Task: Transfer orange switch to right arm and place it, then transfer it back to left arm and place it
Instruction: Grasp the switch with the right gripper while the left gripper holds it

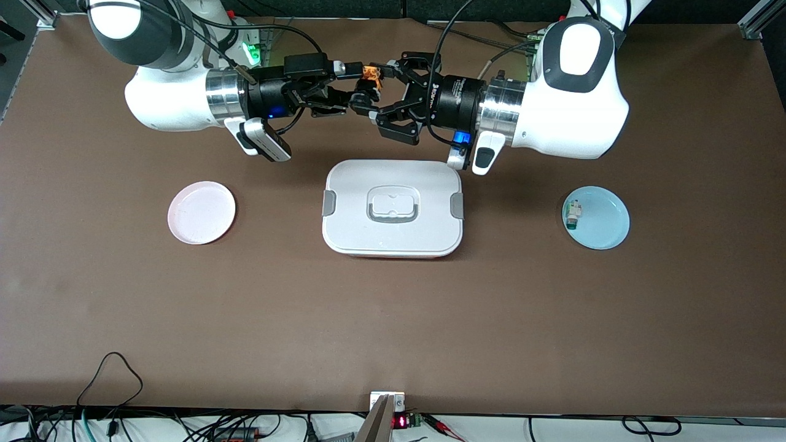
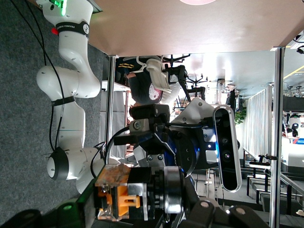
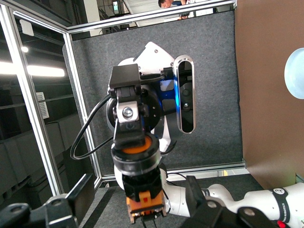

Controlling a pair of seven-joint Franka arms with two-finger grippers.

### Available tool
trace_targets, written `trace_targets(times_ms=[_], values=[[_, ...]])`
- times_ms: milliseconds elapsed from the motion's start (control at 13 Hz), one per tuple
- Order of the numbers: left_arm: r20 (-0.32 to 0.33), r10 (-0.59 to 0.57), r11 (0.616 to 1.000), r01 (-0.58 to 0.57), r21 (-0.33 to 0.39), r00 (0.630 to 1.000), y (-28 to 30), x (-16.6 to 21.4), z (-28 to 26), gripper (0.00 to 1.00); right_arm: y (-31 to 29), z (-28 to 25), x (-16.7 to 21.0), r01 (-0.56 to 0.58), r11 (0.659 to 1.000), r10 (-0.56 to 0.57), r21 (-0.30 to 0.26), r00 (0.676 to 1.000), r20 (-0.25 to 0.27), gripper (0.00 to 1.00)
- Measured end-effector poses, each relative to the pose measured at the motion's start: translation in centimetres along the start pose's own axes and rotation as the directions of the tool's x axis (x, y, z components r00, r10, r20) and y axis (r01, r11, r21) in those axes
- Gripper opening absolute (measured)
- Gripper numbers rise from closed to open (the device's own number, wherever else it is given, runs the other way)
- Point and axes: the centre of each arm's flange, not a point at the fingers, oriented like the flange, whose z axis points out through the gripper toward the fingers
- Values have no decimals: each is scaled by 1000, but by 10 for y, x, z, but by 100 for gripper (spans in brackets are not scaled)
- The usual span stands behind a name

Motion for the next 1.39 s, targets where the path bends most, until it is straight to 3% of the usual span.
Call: trace_targets(times_ms=[154,231,463,540,1235,1312,1389], values=[[0,-1,1000,1,0,1000,0,0,0,72,-1,0,0,5,1000,-5,1,1000,0,83],[0,-1,1000,1,0,1000,0,0,0,72,-1,0,0,15,1000,-15,2,1000,0,76],[8,0,1000,0,-3,1000,1,-4,-1,72,-2,0,0,55,998,-55,2,998,-2,41],[11,-8,1000,8,-4,1000,1,-5,-2,72,-2,-1,0,74,997,-74,4,997,-3,35],[16,-33,999,33,-1,999,3,-2,-2,72,-1,-1,0,73,997,-72,3,997,-5,35],[18,-47,999,47,1,999,4,2,-2,77,0,-1,1,71,997,-71,3,997,-5,35],[19,-59,998,59,1,998,6,6,-3,88,-1,-1,0,73,997,-73,4,997,-5,35]])
